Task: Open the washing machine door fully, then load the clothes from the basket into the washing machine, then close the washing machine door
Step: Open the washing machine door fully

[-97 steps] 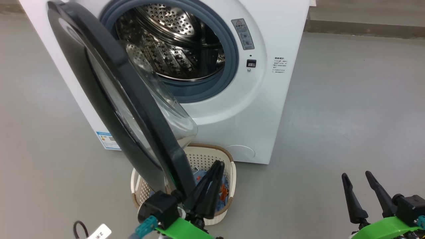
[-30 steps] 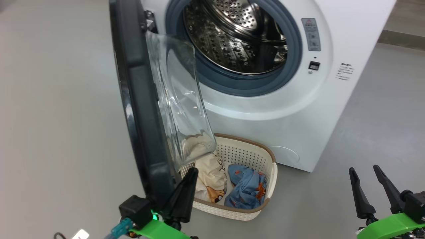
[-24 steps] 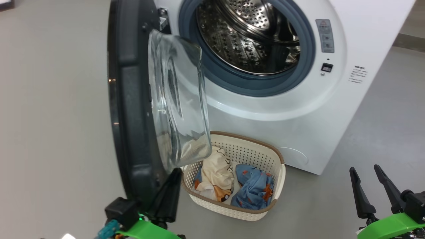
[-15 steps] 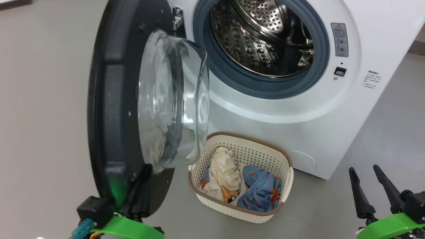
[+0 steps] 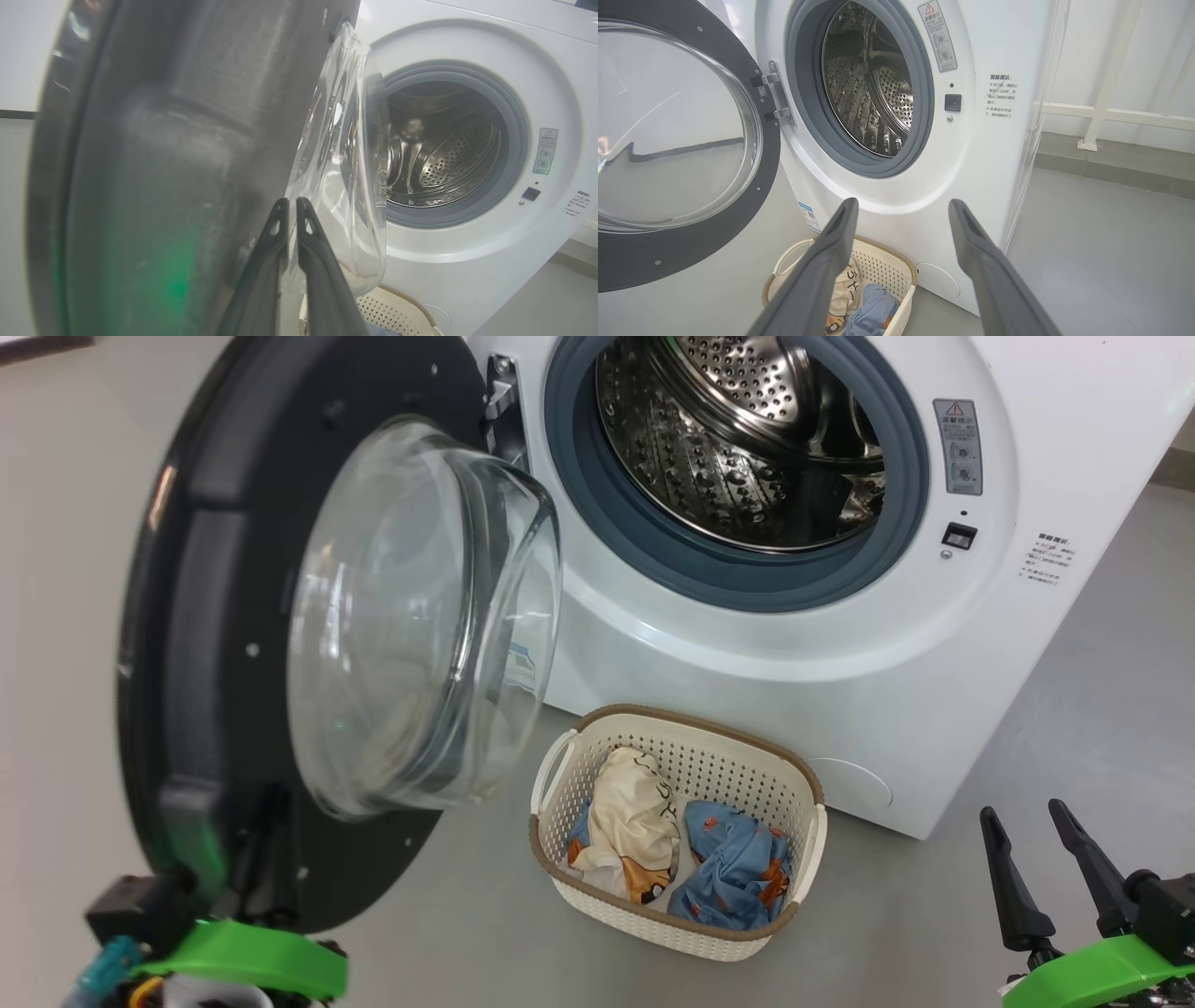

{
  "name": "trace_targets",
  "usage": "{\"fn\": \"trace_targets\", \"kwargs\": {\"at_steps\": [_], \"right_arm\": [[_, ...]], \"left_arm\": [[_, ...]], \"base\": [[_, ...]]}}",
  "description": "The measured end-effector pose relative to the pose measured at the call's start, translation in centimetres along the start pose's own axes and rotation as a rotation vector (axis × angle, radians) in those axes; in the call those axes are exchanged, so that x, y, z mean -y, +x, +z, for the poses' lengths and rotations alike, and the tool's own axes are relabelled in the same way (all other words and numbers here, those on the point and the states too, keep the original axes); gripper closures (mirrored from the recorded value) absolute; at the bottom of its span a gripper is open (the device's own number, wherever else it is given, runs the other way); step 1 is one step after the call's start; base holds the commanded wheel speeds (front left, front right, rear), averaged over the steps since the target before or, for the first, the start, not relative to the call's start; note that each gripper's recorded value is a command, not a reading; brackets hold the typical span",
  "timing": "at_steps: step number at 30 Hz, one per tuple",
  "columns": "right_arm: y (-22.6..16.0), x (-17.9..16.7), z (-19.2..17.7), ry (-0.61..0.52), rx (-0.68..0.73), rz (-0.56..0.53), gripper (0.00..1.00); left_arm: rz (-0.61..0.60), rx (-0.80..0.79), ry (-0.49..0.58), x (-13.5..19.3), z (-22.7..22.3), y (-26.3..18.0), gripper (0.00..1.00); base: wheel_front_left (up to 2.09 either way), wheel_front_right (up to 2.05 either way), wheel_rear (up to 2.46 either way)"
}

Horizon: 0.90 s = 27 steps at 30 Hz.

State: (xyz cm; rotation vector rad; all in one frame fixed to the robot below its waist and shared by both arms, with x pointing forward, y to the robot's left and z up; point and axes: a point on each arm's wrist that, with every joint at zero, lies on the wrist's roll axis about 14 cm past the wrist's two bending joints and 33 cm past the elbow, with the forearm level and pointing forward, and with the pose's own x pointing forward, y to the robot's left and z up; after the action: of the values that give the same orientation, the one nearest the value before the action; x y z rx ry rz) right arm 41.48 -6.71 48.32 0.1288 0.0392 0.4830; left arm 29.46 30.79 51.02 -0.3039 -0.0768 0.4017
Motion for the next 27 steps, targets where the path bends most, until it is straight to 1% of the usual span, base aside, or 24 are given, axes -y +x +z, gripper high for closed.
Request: {"fn": "trace_targets", "kwargs": {"at_steps": [11, 18, 27], "right_arm": [[0.4, 0.2, -0.7, 0.004, -0.018, 0.004, 0.0], [0.9, 0.5, -1.8, 0.004, -0.044, 0.011, 0.0], [1.8, 1.6, -3.2, 0.009, -0.072, 0.005, 0.0]], "left_arm": [[0.143, 0.042, 0.035, -4.9, 2.1, 2.1, 1.0], [0.215, 0.07, 0.092, -7.2, 3.6, 3.6, 1.0], [0.289, 0.095, 0.174, -9.3, 5.0, 5.8, 1.0]], "base": [[0.0, 0.0, 0.0], [0.0, 0.0, 0.0], [0.0, 0.0, 0.0]]}}
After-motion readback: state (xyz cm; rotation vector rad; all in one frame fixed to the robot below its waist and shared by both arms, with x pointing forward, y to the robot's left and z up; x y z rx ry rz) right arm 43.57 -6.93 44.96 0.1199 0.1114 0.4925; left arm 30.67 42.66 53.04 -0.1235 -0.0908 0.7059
